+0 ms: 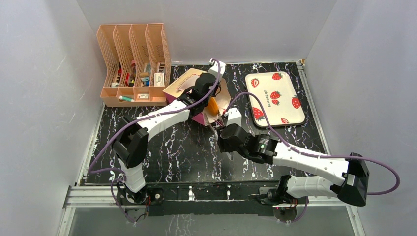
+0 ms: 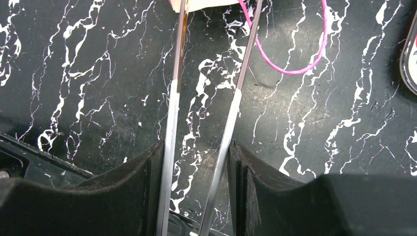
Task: Take the fake bread out of the paper bag
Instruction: Take out the fake bread from the paper bag.
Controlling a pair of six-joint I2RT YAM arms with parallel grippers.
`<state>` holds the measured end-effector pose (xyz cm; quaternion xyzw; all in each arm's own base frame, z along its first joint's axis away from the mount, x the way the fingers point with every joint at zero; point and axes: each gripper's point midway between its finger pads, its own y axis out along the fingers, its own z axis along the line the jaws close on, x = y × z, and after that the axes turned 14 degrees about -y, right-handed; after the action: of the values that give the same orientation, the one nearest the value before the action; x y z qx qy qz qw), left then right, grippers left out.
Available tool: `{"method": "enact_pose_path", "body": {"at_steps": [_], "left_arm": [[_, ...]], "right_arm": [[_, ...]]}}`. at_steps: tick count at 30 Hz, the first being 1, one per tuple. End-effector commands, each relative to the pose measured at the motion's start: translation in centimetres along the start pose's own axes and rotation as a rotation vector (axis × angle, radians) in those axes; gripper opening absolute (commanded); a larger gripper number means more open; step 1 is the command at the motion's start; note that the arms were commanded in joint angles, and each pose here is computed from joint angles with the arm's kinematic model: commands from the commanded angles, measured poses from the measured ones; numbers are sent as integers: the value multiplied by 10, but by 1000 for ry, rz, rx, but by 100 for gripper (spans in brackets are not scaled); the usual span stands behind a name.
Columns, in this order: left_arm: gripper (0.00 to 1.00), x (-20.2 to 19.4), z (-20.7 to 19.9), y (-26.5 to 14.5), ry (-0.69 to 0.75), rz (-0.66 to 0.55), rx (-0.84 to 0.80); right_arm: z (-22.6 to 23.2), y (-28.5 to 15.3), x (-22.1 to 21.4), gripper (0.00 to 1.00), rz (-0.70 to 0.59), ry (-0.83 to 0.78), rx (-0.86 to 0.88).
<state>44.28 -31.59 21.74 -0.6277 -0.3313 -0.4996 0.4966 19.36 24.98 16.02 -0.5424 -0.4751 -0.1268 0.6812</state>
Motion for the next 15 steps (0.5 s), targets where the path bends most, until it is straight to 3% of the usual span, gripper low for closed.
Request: {"method": "enact_pose_path", "body": {"at_steps": [1,15], "left_arm": [[0,7,-14,-2,-24,-36,-41],[0,3,-12,-9,-19,-32,-32]], "right_arm": [[-4,-9,34,14,-130,51,-20],[-18,-6,27,14,-127,54,-96]]}}
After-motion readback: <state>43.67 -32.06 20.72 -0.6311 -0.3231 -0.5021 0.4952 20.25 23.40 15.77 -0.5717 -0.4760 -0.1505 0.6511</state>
